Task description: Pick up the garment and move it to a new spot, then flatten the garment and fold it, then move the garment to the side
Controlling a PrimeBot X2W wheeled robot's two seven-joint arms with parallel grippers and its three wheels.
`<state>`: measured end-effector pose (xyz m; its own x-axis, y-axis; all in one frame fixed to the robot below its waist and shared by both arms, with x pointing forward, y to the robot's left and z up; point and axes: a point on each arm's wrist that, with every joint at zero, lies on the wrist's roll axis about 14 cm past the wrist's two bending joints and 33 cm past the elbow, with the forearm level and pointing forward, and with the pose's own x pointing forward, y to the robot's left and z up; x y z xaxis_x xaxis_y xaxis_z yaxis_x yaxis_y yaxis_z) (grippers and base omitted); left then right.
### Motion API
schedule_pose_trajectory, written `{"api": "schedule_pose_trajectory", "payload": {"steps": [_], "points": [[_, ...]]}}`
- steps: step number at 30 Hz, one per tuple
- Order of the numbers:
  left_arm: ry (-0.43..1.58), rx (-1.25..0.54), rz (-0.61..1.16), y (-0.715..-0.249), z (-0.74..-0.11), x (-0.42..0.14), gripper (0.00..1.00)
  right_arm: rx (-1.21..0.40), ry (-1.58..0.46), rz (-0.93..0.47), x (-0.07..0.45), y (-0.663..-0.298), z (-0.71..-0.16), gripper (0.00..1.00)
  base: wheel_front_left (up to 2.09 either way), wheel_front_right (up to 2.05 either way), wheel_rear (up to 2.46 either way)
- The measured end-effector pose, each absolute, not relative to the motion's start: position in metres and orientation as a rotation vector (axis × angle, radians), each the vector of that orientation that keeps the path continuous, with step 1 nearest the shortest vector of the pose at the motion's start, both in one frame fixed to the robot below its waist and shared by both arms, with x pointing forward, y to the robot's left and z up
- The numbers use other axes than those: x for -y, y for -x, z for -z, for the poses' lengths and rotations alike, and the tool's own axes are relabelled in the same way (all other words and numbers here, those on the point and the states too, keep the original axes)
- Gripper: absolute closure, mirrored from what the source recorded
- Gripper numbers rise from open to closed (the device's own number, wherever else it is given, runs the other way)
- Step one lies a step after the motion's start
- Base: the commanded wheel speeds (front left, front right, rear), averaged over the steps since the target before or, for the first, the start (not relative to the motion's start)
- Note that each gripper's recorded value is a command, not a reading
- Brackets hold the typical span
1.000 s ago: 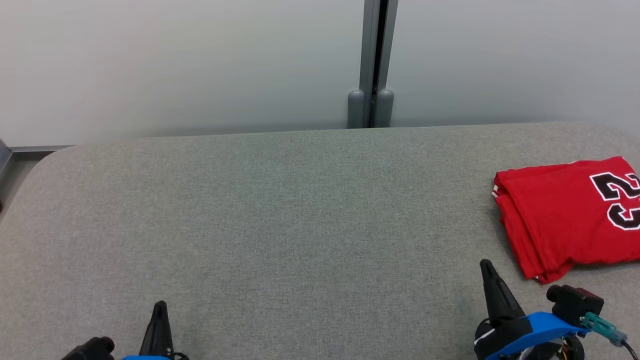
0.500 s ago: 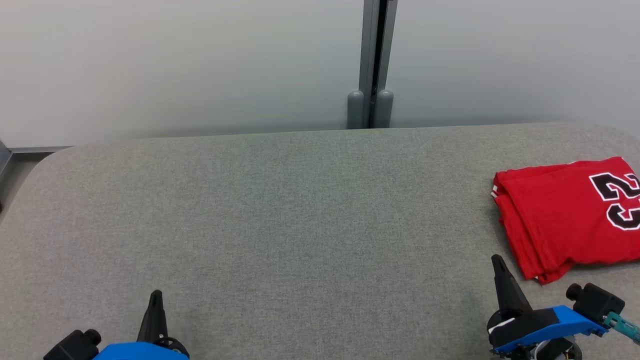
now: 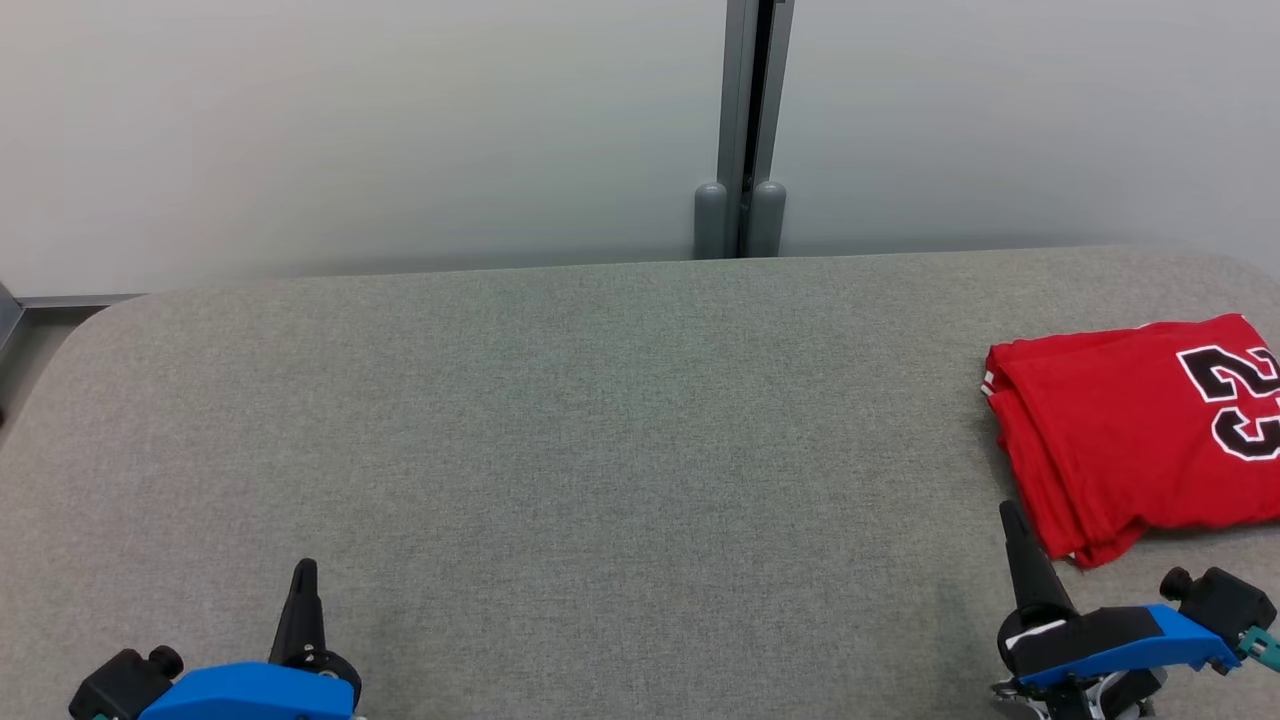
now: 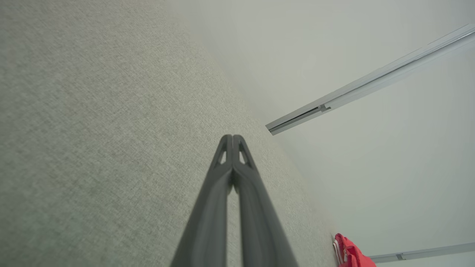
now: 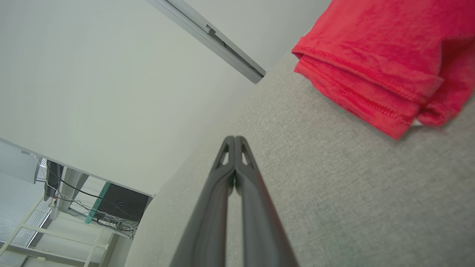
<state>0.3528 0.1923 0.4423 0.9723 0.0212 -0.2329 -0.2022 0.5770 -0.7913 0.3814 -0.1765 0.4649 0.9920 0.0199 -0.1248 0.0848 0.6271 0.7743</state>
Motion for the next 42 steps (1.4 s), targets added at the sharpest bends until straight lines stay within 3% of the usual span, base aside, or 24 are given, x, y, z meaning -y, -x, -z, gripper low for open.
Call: {"api": "schedule_pose_trajectory", "payload": {"steps": [42], "points": [[1.336, -0.104, -0.080, -0.376, -0.476, -0.196, 1.00, -0.068, -1.313, 0.048, 0.191, -0.386, -0.485, 1.00, 0.00, 0.00, 0.00]]}}
